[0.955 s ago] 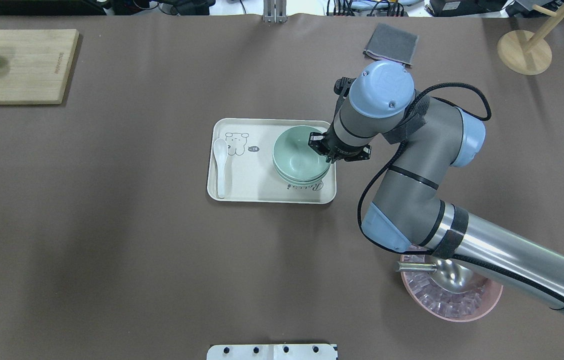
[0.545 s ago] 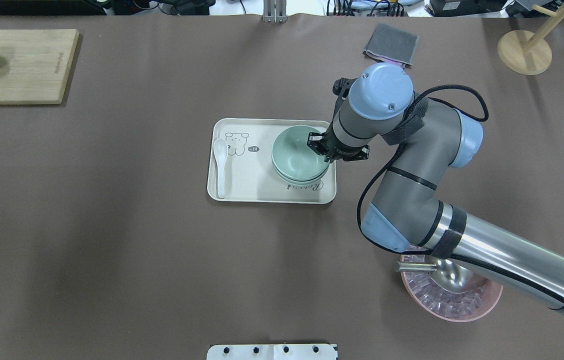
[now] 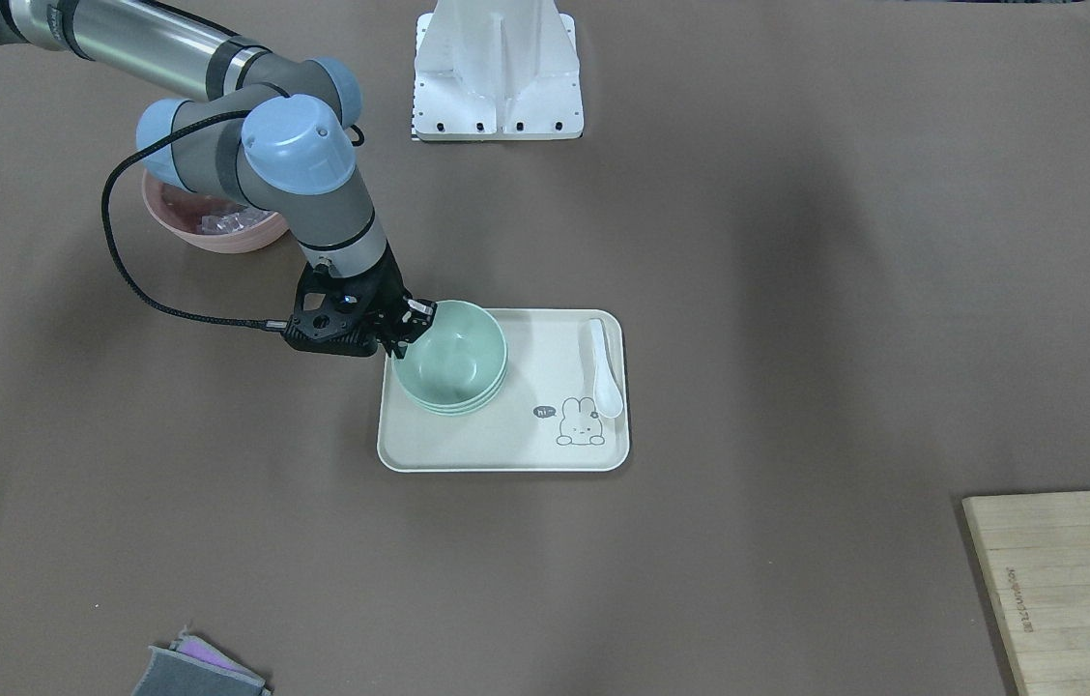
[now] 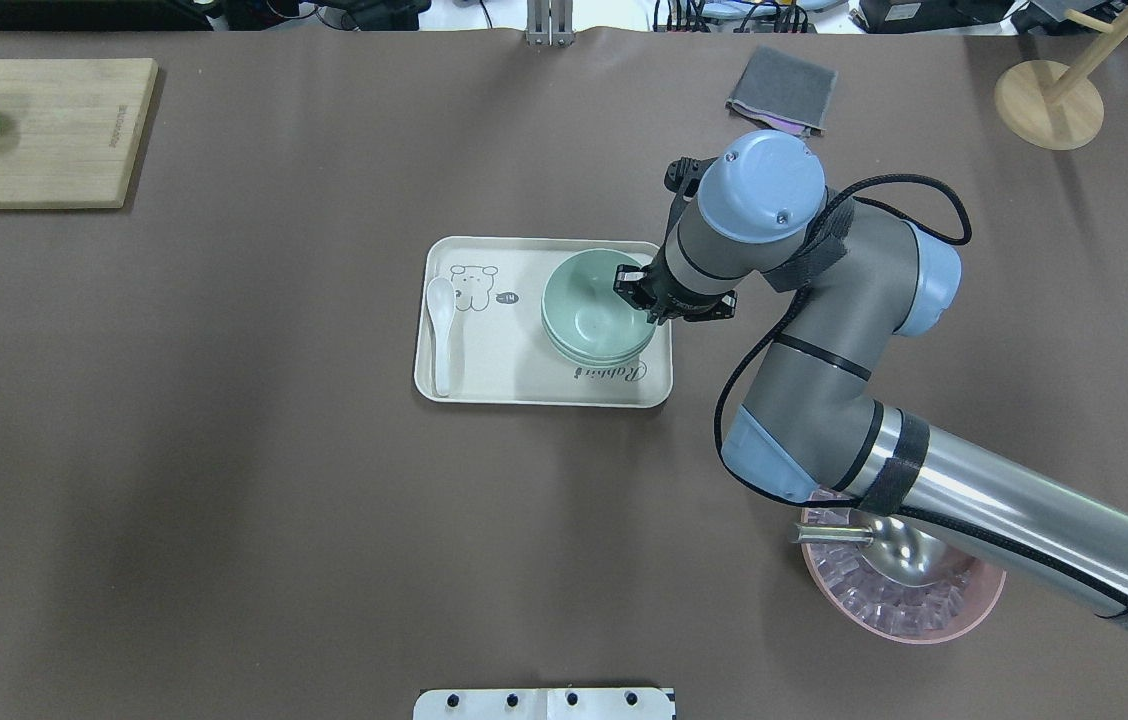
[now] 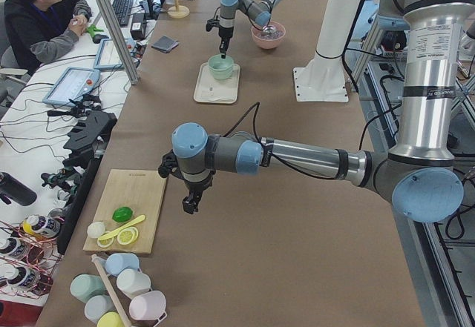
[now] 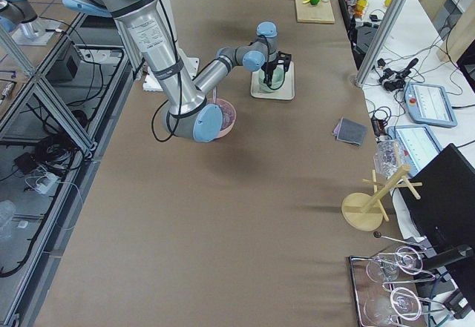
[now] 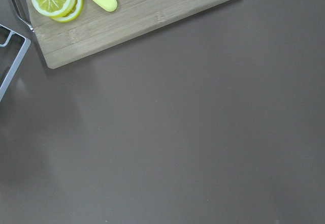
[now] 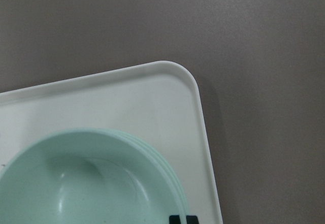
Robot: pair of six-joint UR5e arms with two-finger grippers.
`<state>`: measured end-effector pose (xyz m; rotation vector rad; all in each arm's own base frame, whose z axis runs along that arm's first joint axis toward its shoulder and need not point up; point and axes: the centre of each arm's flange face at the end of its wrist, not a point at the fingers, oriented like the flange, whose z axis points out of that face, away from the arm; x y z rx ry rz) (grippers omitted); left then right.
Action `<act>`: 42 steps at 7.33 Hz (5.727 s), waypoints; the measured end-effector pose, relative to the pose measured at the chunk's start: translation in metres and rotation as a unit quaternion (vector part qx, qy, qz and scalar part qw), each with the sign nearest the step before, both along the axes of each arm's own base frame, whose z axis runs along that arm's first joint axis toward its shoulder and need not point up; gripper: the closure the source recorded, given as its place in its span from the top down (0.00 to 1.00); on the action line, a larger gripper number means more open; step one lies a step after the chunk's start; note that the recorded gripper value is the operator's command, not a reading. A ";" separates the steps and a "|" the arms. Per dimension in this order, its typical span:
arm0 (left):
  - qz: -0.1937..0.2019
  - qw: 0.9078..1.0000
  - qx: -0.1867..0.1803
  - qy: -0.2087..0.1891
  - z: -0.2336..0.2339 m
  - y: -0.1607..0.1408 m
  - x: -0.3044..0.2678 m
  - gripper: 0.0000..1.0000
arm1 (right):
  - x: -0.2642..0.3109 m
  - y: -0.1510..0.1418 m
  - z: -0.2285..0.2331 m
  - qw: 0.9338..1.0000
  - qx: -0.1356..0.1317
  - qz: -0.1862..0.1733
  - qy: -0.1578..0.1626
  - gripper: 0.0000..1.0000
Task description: Stack green bowls together
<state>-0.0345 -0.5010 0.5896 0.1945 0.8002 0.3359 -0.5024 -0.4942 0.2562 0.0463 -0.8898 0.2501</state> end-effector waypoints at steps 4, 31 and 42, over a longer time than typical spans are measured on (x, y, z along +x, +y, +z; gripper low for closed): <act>0.000 1.000 0.000 0.000 0.000 0.000 0.000 0.99 | 0.000 0.000 -0.001 1.000 0.004 -0.001 -0.001 1.00; -0.001 1.000 -0.020 -0.008 0.036 0.007 -0.002 0.99 | 0.560 0.079 0.325 0.974 0.027 -0.171 0.146 1.00; -0.007 1.000 -0.001 -0.004 0.022 0.030 -0.011 0.99 | 0.555 0.067 0.351 0.976 0.065 -0.162 0.130 1.00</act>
